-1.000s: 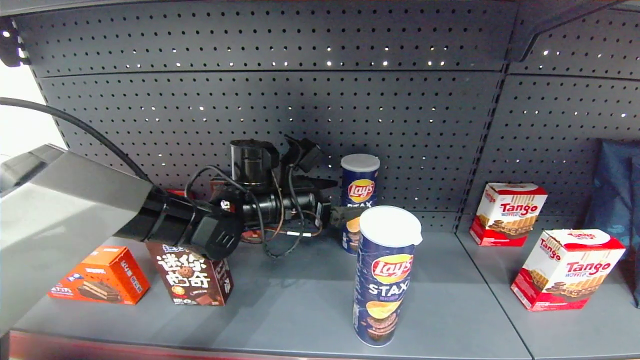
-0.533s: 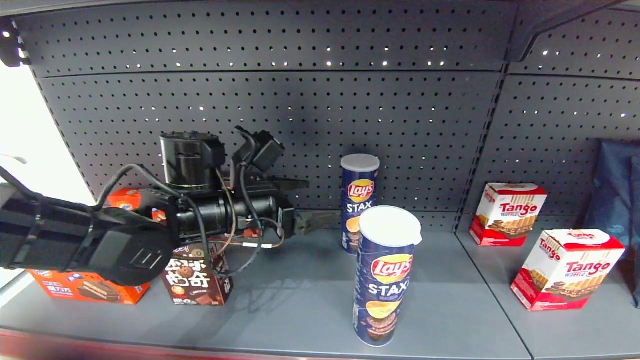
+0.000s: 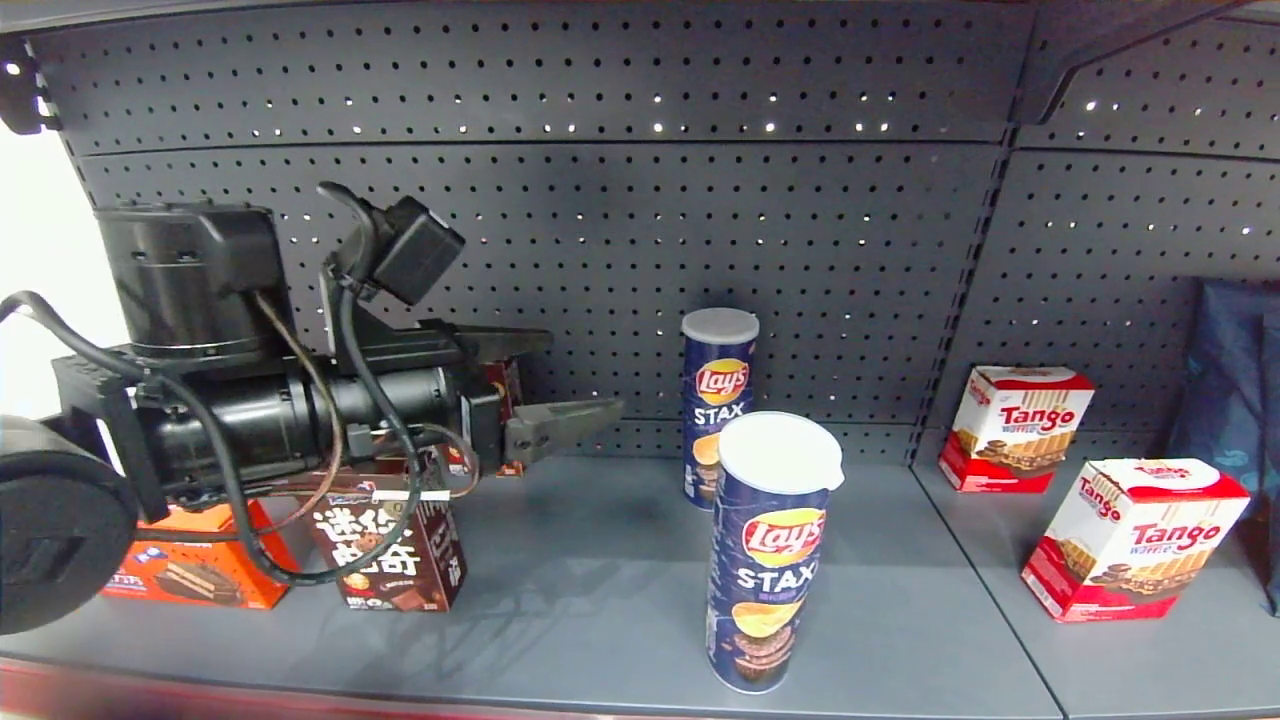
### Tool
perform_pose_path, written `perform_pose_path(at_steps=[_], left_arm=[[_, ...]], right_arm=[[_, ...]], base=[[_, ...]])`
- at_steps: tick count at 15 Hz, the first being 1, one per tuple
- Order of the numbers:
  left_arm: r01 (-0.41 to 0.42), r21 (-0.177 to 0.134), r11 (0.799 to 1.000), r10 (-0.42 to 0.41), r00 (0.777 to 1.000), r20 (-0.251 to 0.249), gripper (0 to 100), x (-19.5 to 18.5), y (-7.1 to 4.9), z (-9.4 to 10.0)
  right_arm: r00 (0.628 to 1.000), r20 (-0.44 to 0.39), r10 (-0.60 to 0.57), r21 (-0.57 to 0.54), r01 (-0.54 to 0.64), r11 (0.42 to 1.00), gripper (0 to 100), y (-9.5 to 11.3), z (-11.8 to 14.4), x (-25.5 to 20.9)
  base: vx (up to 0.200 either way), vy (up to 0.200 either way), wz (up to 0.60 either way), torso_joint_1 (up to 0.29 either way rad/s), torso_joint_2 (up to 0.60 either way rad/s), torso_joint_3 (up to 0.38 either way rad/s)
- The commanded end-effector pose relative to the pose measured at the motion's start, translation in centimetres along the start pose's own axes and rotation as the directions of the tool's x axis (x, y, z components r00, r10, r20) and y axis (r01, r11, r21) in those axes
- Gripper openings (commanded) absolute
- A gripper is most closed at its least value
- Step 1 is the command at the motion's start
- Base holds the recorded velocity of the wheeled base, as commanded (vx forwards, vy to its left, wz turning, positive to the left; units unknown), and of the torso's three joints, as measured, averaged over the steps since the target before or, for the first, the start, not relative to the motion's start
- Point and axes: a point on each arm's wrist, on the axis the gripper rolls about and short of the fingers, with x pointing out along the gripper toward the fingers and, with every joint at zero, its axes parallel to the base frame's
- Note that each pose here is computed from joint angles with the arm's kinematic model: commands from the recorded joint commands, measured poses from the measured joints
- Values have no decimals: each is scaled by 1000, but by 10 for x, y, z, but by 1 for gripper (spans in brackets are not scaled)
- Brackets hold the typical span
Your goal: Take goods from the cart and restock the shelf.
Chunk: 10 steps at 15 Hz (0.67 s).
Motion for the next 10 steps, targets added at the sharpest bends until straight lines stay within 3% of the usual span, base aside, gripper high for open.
perform_pose_path(at_steps=[1, 5, 8, 10], left_arm=[[-75, 24, 997, 74, 996, 41, 100, -36, -18, 24], [-208, 28, 978, 207, 978, 29, 100, -73, -41, 27], [-276, 29, 961, 276, 961, 28, 100, -82, -47, 23], [-281, 32, 959, 279, 959, 45, 100, -88, -50, 25]], right_arm=[[1000, -2, 0, 1, 0, 1000, 100, 0, 0, 0], [1000, -2, 31, 42, -31, 999, 100, 1, 0, 0], [999, 17, 27, 41, -28, 999, 100, 0, 5, -1], [996, 23, 82, 41, -83, 996, 100, -7, 61, 2]], base=[[0, 0, 0, 0, 0, 0], [0, 0, 0, 0, 0, 0], [0, 0, 0, 0, 0, 0], [0, 0, 0, 0, 0, 0]])
